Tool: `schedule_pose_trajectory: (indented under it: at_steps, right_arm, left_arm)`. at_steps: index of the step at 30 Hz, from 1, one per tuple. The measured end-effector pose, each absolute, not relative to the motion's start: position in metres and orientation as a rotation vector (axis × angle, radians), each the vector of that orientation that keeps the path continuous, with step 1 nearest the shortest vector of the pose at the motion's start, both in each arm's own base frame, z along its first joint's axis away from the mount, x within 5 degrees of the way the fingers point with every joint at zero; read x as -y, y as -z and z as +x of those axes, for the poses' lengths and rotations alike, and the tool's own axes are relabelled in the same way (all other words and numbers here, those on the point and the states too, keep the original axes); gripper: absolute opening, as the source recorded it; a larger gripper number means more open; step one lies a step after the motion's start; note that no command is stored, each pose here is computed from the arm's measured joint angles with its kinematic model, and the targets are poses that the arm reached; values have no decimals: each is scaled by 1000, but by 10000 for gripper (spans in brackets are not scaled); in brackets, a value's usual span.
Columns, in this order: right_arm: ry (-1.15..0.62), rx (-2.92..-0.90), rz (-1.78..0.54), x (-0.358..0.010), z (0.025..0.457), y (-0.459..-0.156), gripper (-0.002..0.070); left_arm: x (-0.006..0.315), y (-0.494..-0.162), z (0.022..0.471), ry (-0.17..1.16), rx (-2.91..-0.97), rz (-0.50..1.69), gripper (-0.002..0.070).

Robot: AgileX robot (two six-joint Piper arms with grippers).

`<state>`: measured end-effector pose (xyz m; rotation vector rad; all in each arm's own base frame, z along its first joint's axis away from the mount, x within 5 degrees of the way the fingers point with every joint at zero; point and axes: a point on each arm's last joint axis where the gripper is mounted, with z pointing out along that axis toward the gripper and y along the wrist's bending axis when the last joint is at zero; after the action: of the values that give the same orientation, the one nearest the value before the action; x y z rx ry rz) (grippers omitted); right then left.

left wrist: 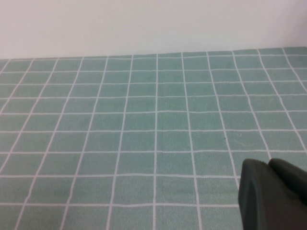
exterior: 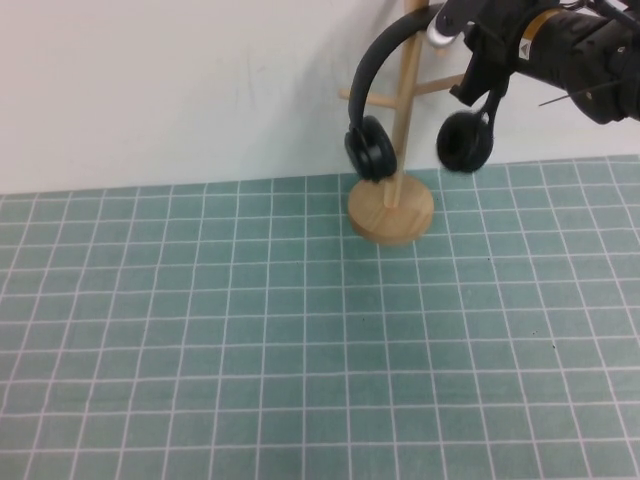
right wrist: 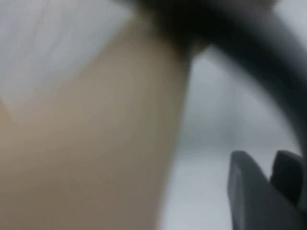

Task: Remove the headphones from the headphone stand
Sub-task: Pick up the headphones from the headphone stand

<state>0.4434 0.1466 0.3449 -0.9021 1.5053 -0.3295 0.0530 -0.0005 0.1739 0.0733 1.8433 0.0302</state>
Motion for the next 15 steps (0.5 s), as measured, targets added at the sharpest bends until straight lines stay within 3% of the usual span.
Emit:
schedule_pose_trajectory:
  at_steps: [7, 15]
  right_arm:
    - [322, -1637, -856, -140, 417, -372, -8]
    - [298, -1851, -755, -136, 349, -422, -8]
  left_arm:
    - [0, -174, 53, -30, -1843, 73, -4]
    - [0, -174, 53, -30, -1843, 73, -4]
